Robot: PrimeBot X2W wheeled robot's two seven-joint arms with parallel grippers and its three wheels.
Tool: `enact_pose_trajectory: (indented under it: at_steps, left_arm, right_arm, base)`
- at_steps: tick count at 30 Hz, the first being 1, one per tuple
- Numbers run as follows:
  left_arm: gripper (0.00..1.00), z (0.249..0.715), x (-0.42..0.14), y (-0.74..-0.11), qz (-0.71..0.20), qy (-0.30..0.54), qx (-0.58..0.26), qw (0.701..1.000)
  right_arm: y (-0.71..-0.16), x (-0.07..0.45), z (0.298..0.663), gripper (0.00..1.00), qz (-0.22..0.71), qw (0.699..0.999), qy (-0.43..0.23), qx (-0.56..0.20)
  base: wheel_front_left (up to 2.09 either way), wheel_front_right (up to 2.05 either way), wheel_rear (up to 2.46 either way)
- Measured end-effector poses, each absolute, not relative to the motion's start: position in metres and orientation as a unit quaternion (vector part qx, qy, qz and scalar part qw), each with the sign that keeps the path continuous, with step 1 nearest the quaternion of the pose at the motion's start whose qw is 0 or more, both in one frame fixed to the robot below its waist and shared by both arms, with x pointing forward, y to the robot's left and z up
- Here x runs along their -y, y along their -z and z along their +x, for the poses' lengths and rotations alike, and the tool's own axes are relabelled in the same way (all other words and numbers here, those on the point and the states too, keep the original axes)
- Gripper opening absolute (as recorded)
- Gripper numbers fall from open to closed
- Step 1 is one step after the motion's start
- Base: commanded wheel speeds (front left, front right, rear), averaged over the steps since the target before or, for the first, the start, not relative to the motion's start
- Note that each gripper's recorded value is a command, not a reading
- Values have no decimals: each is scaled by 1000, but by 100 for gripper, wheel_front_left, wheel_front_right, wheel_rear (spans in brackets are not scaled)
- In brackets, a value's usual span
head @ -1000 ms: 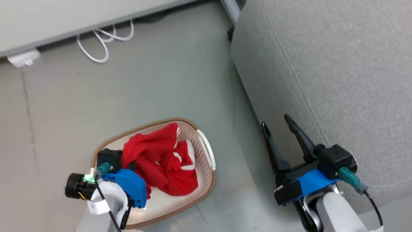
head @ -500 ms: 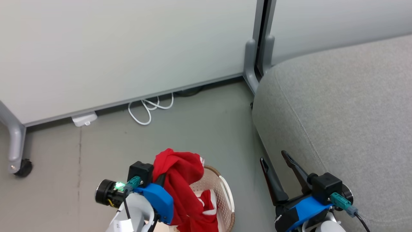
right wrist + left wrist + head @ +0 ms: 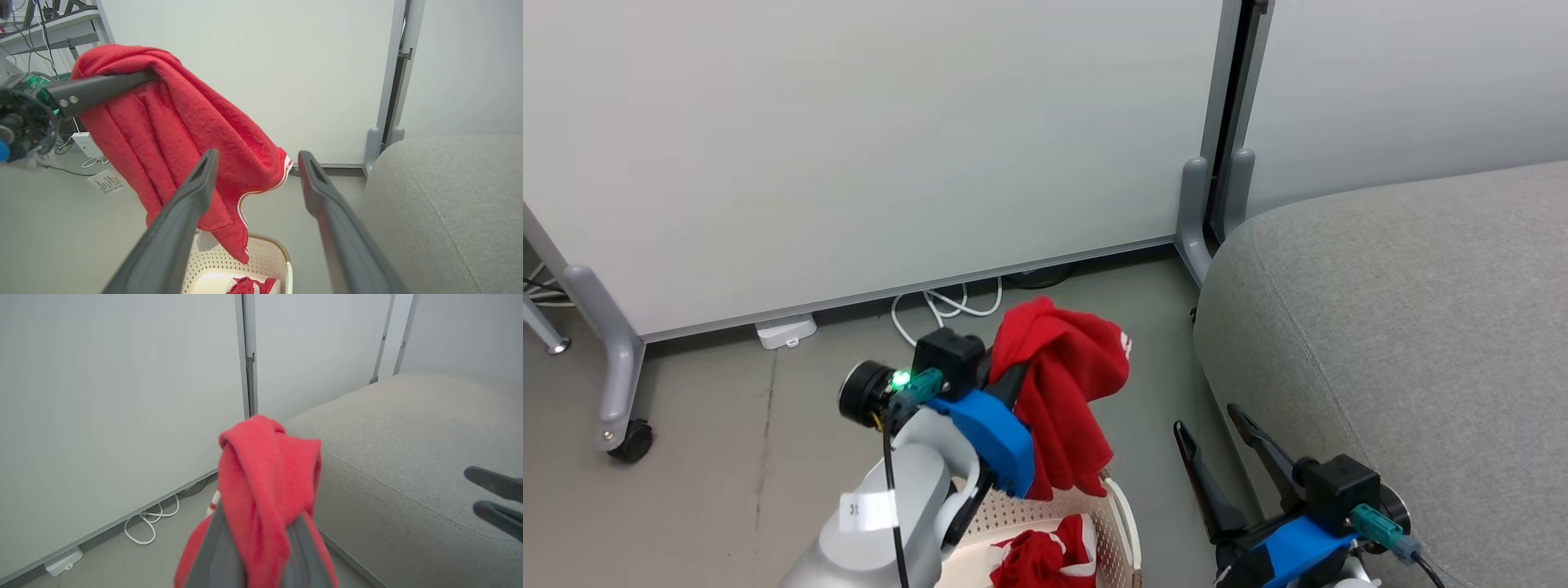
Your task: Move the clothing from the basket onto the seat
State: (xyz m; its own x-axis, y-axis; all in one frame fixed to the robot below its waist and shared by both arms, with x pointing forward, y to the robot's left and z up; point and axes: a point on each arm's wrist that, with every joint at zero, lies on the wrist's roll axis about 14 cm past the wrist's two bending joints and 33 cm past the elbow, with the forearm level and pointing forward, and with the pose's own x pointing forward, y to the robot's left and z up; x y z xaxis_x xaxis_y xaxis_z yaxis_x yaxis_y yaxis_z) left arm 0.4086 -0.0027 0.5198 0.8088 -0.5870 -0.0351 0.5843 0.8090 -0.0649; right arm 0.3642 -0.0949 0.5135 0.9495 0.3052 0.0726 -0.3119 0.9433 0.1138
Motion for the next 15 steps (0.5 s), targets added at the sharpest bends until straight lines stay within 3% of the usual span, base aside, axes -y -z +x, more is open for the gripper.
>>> enact_pose_trajectory:
  at_steps: [15]
  left_arm:
    - [0,411,28,-567,-29,344,9,939]
  right_arm:
    - [-508,95,360,100,65,986,-155,17]
  base:
    - [0,0,0]
